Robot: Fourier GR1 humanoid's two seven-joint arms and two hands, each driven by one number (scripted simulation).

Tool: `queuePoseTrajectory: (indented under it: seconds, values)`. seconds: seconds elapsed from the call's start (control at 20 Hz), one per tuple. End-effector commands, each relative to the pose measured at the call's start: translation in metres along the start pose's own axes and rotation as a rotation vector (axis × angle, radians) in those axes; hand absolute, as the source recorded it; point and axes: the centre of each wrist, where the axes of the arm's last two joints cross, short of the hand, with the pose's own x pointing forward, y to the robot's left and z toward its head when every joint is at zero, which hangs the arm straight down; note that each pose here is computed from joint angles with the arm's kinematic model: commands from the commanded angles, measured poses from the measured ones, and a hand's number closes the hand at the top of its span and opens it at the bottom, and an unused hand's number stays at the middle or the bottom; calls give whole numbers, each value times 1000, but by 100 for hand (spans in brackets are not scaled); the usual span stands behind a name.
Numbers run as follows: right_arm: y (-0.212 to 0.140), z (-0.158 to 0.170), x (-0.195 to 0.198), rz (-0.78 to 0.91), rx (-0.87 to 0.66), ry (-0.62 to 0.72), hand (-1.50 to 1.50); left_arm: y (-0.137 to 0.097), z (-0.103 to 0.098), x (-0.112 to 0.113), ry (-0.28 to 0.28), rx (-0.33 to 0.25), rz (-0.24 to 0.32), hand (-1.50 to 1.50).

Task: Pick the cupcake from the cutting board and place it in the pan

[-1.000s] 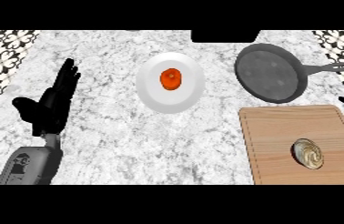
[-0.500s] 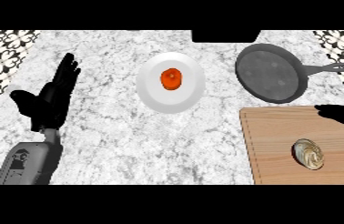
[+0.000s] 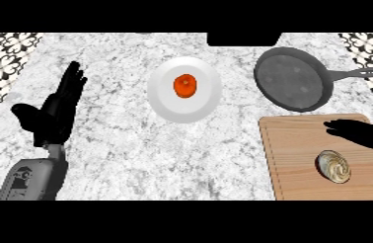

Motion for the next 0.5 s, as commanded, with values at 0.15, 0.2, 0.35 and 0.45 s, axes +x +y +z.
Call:
queuePoseTrajectory:
  seconds: [0.15, 0.2, 0.35, 0.45]
  values:
    - [6, 10, 1, 127, 96, 70, -150, 0, 8, -5, 5, -19, 11, 0]
    - [-1, -15, -6, 133, 105, 79, -150, -14, 8, -3, -14, -8, 9, 0]
    - [11, -30, 9, 158, 106, 95, -150, -10, -11, -8, -3, 0, -9, 0]
    - [23, -27, 10, 157, 112, 108, -150, 4, 9, 9, 2, -10, -5, 0]
